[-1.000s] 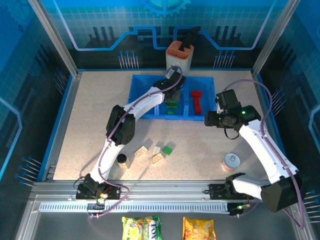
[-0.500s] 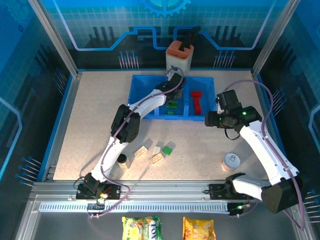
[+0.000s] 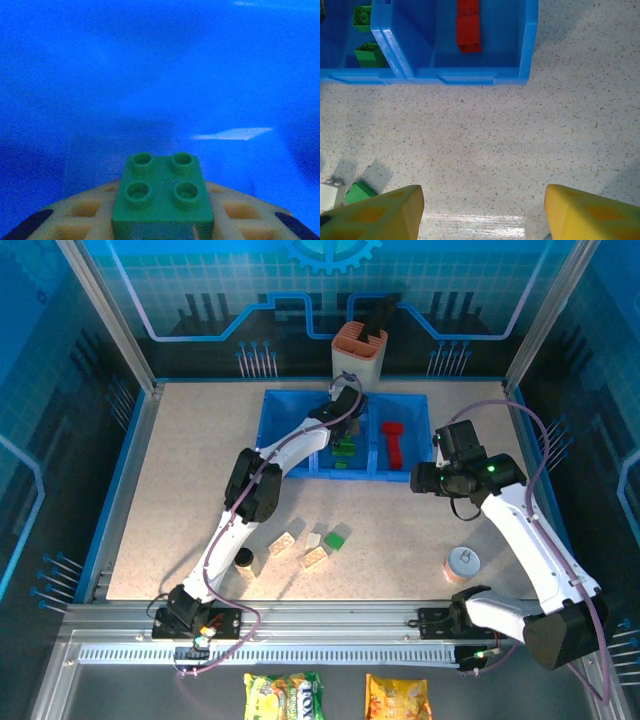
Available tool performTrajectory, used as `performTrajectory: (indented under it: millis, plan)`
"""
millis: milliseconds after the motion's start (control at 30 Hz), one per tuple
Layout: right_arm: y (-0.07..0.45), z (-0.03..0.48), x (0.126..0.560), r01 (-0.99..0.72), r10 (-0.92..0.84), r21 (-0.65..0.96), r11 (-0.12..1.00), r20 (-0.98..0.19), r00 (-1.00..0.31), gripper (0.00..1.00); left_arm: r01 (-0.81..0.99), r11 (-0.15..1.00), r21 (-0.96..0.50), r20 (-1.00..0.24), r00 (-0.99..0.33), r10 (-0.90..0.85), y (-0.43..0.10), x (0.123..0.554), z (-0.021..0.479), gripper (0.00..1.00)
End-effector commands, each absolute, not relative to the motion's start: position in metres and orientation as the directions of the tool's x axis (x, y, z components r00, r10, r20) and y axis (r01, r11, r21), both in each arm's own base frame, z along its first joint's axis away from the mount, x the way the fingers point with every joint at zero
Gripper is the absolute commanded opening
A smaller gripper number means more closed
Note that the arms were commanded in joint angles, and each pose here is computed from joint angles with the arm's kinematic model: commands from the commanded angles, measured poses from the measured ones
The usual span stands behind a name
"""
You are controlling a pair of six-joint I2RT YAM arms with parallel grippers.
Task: Sort the legos into containers by color
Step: Place the lego in the container.
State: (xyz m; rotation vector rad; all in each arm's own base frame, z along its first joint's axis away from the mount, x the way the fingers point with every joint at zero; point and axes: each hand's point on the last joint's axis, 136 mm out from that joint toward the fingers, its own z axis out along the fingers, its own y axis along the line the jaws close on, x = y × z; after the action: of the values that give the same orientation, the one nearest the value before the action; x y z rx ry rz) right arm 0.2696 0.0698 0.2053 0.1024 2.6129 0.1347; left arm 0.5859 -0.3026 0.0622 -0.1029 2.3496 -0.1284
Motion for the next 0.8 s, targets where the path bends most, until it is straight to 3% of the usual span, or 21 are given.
performTrajectory:
  millis: [0,367,767]
  plan:
    - [0.064,0.203,0.263,0.065,0.111,0.111,0.992,-0.484,-0.868,0.66,-0.044,0.988,-0.147,-0.702,-0.699,-0.136,-0.305,0.591,0.063,0.37]
    - [0.064,0.206,0.264,0.063,0.110,0.112,0.992,-0.486,-0.867,0.66,-0.021,0.984,-0.177,-0.698,-0.702,-0.140,-0.312,0.591,0.065,0.45]
    - [0.071,0.209,0.266,0.056,0.121,0.147,0.988,-0.484,-0.866,0.65,0.021,0.978,-0.207,-0.719,-0.681,-0.137,-0.316,0.584,0.104,0.45]
